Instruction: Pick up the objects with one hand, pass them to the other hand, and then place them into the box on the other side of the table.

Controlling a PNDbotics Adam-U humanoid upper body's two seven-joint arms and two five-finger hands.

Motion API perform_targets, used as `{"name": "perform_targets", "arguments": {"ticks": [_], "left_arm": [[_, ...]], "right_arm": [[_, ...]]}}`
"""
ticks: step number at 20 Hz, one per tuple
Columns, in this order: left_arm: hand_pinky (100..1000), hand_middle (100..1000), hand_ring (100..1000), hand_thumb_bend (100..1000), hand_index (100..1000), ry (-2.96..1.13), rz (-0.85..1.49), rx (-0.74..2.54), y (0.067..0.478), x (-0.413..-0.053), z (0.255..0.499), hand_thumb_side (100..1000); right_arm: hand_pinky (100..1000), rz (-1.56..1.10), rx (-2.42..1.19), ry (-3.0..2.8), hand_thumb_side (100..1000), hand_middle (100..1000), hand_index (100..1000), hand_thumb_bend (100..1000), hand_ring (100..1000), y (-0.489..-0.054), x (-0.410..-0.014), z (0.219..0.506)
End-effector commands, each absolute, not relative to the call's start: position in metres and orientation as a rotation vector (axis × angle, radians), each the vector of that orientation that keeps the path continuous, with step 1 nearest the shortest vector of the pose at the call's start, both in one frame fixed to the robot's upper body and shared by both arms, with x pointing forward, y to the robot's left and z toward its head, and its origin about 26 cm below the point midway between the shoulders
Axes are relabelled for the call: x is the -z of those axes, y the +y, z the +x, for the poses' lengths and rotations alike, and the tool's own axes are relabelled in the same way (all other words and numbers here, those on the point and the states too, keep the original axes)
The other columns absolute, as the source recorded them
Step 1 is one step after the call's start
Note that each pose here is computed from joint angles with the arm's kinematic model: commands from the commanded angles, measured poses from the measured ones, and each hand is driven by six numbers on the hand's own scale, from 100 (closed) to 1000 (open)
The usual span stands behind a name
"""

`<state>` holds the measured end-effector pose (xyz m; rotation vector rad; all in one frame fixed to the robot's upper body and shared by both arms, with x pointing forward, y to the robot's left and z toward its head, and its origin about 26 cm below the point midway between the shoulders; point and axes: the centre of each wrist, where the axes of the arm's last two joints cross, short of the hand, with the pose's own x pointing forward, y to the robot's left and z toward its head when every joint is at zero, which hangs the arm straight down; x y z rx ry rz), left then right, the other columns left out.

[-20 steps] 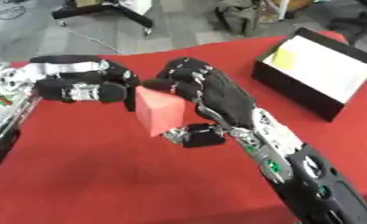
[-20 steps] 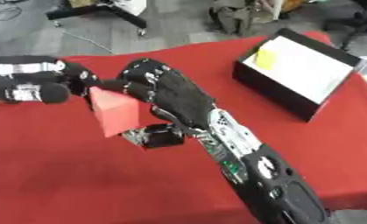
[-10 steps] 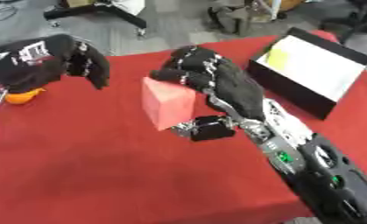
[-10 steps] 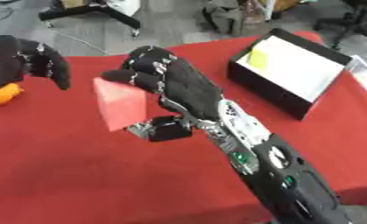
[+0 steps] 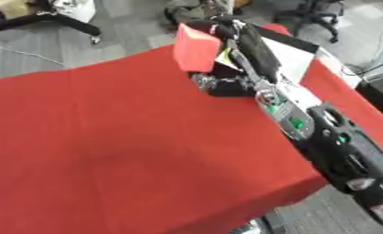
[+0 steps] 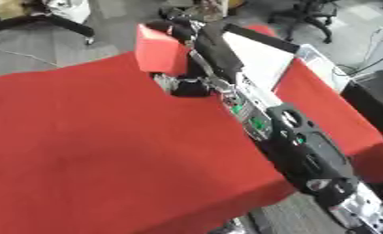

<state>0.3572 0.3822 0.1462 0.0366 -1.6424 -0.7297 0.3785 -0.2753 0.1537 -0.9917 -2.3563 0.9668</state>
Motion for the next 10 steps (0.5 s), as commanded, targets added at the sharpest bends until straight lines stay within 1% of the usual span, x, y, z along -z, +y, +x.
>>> {"name": "perform_targets", "arguments": {"ticks": [1,2,3,5,6,7,8,9,10], "left_arm": [[680,586,621,378,711,-1.717,0.185,0.66,0.399,-0.163,0.344,789],[680,586,620,377,711,-1.73,0.223,0.631,0.402,-0.164,0.339,788],[680,585,620,376,711,-1.74,0.26,0.605,0.405,-0.166,0.334,787],[679,585,621,375,711,-1.753,0.32,0.572,0.404,-0.167,0.329,787],[679,585,620,374,711,-1.756,0.345,0.56,0.402,-0.168,0.328,788],[679,585,620,374,711,-1.756,0.366,0.549,0.4,-0.167,0.327,787],[679,585,621,373,711,-1.756,0.386,0.538,0.398,-0.167,0.327,787],[679,585,621,373,711,-1.758,0.402,0.529,0.396,-0.167,0.327,787],[679,585,621,373,711,-1.761,0.415,0.519,0.394,-0.167,0.327,786]], "right_arm": [[737,-1.081,-0.823,-2.232,413,384,334,100,750,-0.311,-0.157,0.387],[745,-1.096,-0.783,-2.187,453,421,391,100,772,-0.321,-0.157,0.39],[752,-1.112,-0.746,-2.14,483,449,427,100,787,-0.332,-0.158,0.392],[787,-1.142,-0.675,-2.041,589,564,612,265,852,-0.356,-0.162,0.396],[796,-1.161,-0.65,-1.991,608,604,681,327,869,-0.368,-0.163,0.397],[803,-1.184,-0.632,-1.941,611,623,712,361,877,-0.379,-0.164,0.398],[809,-1.21,-0.616,-1.888,619,652,746,376,886,-0.39,-0.166,0.398],[810,-1.234,-0.598,-1.836,620,657,756,385,887,-0.4,-0.168,0.4],[815,-1.254,-0.581,-1.785,628,684,796,405,891,-0.409,-0.169,0.401]]}}
